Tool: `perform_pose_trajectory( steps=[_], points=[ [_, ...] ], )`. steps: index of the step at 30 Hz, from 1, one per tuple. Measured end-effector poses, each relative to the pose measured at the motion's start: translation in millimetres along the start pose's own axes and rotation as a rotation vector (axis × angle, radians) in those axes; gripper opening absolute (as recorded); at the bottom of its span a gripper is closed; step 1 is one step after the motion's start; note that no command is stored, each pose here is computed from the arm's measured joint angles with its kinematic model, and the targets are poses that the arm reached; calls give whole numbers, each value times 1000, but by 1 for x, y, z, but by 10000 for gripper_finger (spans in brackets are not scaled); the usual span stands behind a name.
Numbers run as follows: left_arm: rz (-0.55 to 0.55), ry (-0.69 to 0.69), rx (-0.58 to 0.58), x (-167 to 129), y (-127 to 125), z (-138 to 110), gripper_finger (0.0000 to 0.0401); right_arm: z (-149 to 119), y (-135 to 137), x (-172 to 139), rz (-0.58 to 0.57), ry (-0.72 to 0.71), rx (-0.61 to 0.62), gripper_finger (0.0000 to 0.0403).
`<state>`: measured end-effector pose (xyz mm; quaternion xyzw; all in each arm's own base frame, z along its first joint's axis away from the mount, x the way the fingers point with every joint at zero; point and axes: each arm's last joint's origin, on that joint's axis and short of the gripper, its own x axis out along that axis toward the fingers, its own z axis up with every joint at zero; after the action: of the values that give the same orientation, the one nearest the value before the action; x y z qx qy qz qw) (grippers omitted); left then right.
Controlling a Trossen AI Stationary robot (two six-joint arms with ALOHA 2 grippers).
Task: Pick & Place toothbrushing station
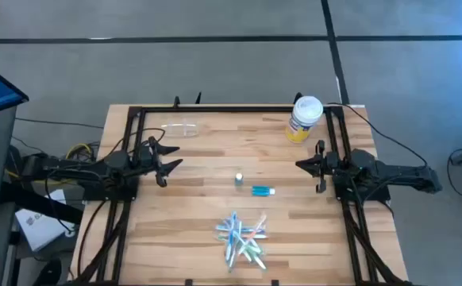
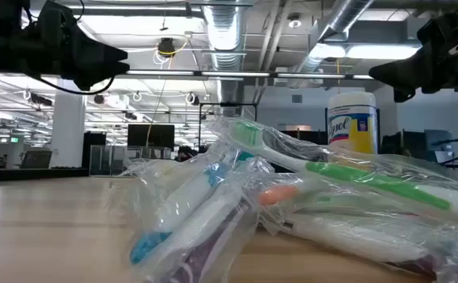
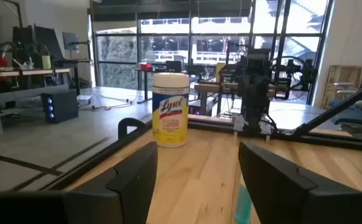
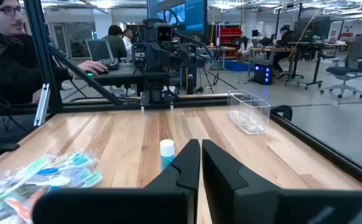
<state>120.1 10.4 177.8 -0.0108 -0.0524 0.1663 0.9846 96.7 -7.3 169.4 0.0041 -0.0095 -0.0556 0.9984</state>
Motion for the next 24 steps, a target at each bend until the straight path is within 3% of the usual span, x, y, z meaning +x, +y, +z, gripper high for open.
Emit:
perform_pose_trajectory(
  steps=[24],
  points=[
    [-9,8,-19,3,-1,-1,218,0,0,0,0,0,1,10]
  ],
)
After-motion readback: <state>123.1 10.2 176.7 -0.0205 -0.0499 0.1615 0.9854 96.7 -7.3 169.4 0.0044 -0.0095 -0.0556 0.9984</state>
